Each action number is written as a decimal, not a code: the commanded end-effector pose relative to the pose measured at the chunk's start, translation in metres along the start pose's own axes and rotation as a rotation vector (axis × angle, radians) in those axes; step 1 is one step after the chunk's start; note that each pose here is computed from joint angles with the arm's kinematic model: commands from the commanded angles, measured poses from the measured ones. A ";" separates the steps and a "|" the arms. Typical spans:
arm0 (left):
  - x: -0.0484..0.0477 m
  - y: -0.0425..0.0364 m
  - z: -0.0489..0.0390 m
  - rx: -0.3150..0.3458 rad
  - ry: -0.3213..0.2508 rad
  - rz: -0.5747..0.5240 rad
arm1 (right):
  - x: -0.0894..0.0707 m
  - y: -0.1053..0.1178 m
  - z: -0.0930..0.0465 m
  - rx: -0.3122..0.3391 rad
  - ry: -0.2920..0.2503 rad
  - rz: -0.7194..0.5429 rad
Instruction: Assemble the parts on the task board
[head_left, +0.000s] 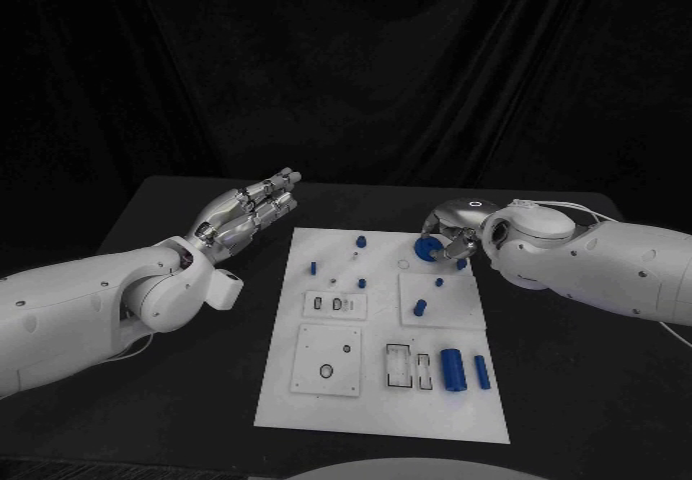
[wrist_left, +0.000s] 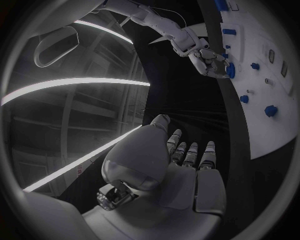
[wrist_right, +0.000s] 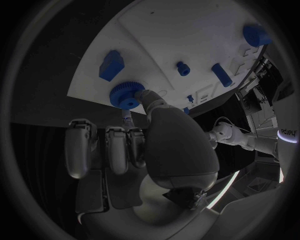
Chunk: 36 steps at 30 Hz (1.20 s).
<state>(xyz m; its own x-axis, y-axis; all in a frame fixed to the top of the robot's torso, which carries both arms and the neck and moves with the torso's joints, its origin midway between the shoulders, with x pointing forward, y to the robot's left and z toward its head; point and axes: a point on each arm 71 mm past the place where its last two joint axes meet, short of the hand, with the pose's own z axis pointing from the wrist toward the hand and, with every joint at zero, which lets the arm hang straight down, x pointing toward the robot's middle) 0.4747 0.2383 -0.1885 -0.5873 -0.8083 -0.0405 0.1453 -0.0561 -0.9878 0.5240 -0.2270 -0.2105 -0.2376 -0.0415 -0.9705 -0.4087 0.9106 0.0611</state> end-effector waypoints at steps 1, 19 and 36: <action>0.0022 -0.0009 0.0004 0.008 0.015 -0.009 | 0.003 0.003 -0.001 -0.025 -0.010 -0.006; 0.0019 -0.0005 0.0002 0.002 0.017 -0.011 | -0.012 0.026 -0.003 -0.081 -0.047 0.015; 0.0028 0.0006 0.0026 -0.001 0.023 -0.013 | -0.028 0.082 0.016 -0.205 -0.044 0.007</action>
<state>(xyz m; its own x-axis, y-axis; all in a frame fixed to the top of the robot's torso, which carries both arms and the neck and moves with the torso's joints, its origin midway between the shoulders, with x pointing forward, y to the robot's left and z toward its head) 0.4758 0.2370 -0.1898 -0.5939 -0.8036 -0.0380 0.1336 -0.0520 -0.9897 0.5112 -0.1462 -0.1835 -0.1971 -0.0070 -0.9804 -0.5725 0.8126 0.1093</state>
